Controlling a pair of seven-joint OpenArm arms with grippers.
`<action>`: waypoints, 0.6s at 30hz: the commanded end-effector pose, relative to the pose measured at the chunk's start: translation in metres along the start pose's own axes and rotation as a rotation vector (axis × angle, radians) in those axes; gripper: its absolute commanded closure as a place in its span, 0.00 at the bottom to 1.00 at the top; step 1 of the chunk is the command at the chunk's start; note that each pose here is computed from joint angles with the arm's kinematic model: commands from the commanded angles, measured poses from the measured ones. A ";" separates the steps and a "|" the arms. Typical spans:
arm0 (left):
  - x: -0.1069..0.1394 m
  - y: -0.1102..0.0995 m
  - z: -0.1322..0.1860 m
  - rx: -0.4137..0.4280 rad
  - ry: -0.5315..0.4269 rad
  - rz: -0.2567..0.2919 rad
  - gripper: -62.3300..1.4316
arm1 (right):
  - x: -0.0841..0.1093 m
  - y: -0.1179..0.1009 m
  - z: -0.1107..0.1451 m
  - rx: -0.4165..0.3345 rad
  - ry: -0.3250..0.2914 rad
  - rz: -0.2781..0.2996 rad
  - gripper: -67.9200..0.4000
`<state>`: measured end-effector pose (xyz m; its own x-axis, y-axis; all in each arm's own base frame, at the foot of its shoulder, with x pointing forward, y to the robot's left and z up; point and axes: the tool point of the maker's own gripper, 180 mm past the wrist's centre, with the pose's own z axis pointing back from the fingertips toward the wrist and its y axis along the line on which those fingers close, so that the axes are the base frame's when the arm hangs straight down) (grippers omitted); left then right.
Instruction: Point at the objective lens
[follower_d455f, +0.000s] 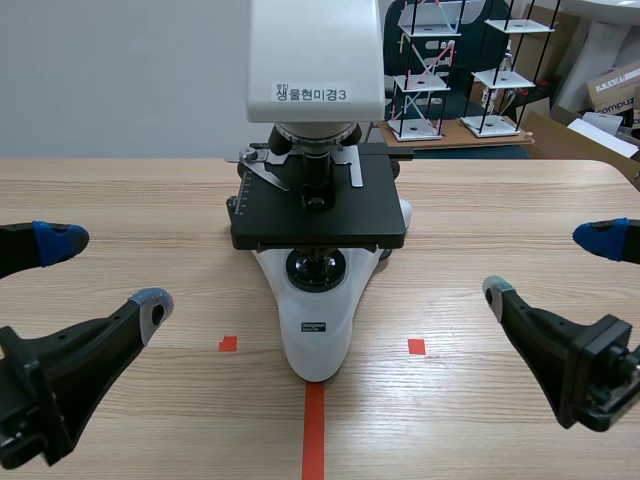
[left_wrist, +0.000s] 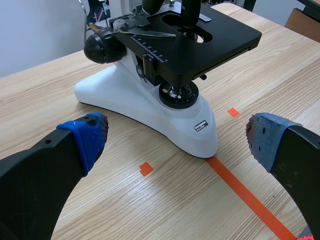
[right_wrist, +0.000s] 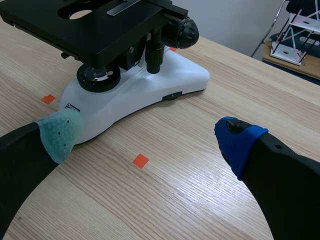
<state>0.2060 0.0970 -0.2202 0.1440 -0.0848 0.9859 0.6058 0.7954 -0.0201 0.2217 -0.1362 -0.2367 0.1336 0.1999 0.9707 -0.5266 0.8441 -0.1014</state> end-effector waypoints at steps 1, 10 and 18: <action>0.008 -0.001 -0.001 0.001 -0.029 0.004 0.07 | 0.008 -0.003 -0.001 -0.005 -0.028 0.006 0.15; 0.008 -0.001 -0.001 0.001 -0.032 0.004 0.07 | 0.008 -0.003 -0.001 -0.005 -0.028 0.006 0.15; 0.015 0.000 0.000 0.002 -0.070 0.004 0.07 | 0.008 -0.003 -0.001 -0.005 -0.028 0.006 0.15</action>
<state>0.2067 0.0966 -0.2150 0.1213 -0.0674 0.9903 0.6058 0.7954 -0.0201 0.2217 -0.1362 -0.2367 0.1336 0.1999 0.9707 -0.5266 0.8441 -0.1014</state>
